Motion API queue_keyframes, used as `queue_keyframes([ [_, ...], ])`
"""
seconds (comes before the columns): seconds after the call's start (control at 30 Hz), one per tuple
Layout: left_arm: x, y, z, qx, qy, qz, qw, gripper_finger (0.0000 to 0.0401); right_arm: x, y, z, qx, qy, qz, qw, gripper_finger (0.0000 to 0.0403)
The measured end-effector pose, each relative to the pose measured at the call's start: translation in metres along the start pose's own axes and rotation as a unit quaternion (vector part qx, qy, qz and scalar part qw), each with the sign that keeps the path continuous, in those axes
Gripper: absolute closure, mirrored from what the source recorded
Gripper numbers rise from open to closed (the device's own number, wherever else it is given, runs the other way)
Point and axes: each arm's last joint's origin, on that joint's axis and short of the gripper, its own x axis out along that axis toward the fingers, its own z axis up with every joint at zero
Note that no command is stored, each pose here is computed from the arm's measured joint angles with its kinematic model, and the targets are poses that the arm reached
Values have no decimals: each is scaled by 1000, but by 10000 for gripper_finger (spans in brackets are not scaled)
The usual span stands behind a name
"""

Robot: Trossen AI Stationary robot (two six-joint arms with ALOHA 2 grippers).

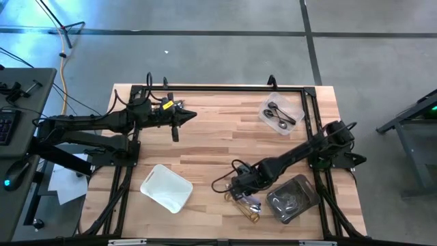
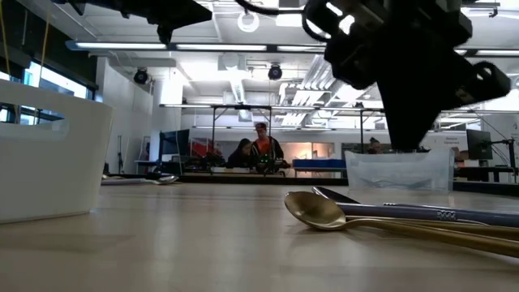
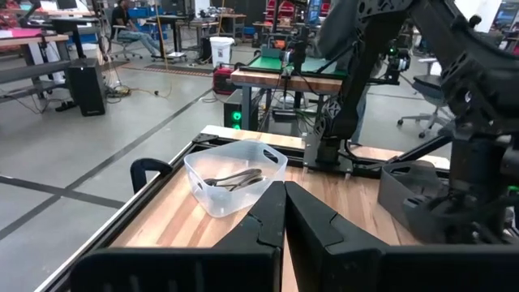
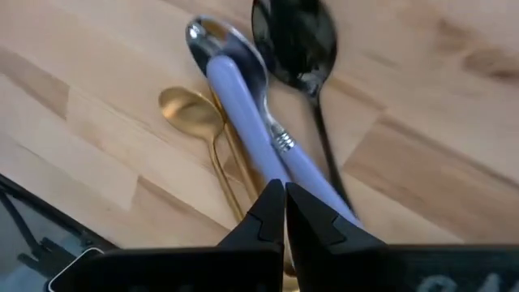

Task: Sort silverware by color (type)
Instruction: Put the black spoon into the transparent bin

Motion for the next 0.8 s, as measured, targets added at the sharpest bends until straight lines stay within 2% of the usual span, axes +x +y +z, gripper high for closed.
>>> queue_keyframes([
  [0.17, 0, 0, 0, 0, 0, 0, 1000, 401, -2, -4, 3, -11, -5, -27, 1000, 403],
  [0.63, 0, 0, 0, 0, 0, 0, 1000, 401, 3, -2, 14, -1, -29, 8, 1000, 402],
  [0.8, 0, 0, 0, 0, 0, 0, 1000, 401, 15, -3, 15, 18, -25, -7, 1000, 369],
])
